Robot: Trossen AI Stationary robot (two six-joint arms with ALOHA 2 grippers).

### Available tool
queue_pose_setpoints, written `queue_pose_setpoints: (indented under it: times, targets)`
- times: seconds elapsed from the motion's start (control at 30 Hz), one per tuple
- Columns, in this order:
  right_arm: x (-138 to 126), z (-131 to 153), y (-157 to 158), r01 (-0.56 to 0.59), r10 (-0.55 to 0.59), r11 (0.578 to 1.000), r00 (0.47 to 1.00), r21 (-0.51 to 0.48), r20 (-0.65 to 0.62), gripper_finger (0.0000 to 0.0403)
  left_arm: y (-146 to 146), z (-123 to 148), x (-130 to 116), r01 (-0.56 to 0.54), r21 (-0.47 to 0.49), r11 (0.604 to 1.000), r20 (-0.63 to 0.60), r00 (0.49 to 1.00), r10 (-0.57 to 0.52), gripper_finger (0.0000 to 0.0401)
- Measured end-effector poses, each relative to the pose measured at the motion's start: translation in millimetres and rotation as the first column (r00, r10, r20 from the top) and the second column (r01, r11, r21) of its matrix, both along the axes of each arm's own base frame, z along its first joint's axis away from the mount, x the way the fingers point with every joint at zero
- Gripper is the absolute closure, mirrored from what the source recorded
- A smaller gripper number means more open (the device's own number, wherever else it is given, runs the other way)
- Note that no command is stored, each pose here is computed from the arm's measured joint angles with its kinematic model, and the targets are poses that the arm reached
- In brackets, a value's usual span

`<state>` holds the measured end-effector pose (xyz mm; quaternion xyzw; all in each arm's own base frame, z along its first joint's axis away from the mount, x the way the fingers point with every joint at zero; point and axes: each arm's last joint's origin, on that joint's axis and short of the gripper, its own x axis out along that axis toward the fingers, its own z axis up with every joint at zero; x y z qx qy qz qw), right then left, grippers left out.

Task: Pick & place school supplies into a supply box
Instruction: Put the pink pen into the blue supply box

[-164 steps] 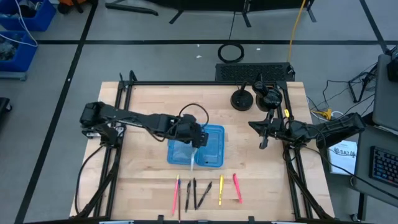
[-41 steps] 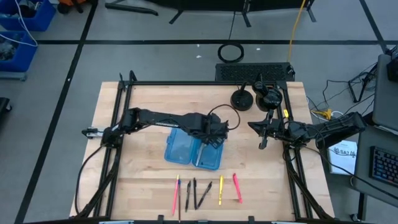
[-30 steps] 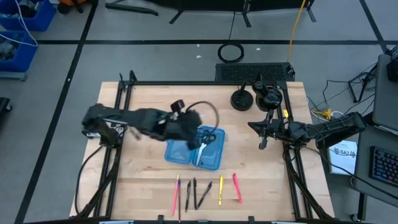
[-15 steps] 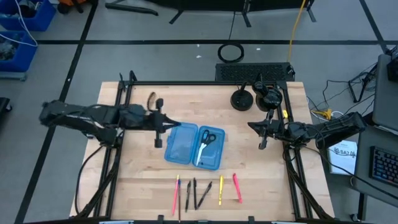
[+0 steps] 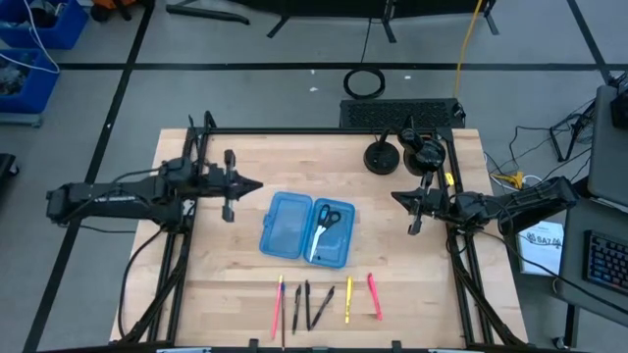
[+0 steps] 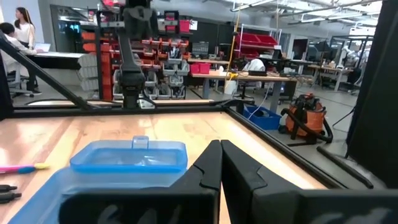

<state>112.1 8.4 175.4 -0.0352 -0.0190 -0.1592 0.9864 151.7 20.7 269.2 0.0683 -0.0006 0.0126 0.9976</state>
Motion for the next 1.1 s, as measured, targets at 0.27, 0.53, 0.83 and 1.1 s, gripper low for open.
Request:
queue_pose_setpoints:
  times: [0.27, 0.53, 0.83, 1.1]
  targets:
    - [0.0, 0.1, 0.0, -0.001, 0.001, 0.999, 1.0, 0.043, 0.015, 0.0403, -3.7, -42.7, -22.5, 0.007, -0.011, 1.0, 0.004, 1.0, -0.007, 0.04]
    - [-0.5, 5.8, -0.2, -0.001, -0.004, 0.998, 0.997, 0.063, 0.078, 0.0403, -6.4, -80.6, -24.6, 0.097, 0.067, 0.993, -0.073, 0.993, -0.092, 0.0399]
    - [-0.5, 5.4, -0.3, 0.0, -0.004, 0.998, 0.997, 0.062, 0.074, 0.0403, -5.7, -112.4, -28.3, 0.061, 0.082, 0.995, -0.15, 0.988, -0.049, 0.0397]
    - [-0.2, 3.0, -0.2, 0.002, -0.005, 0.998, 0.999, 0.057, 0.049, 0.0403, -5.5, -117.1, -29.0, 0.053, 0.09, 0.995, -0.169, 0.985, -0.037, 0.0386]
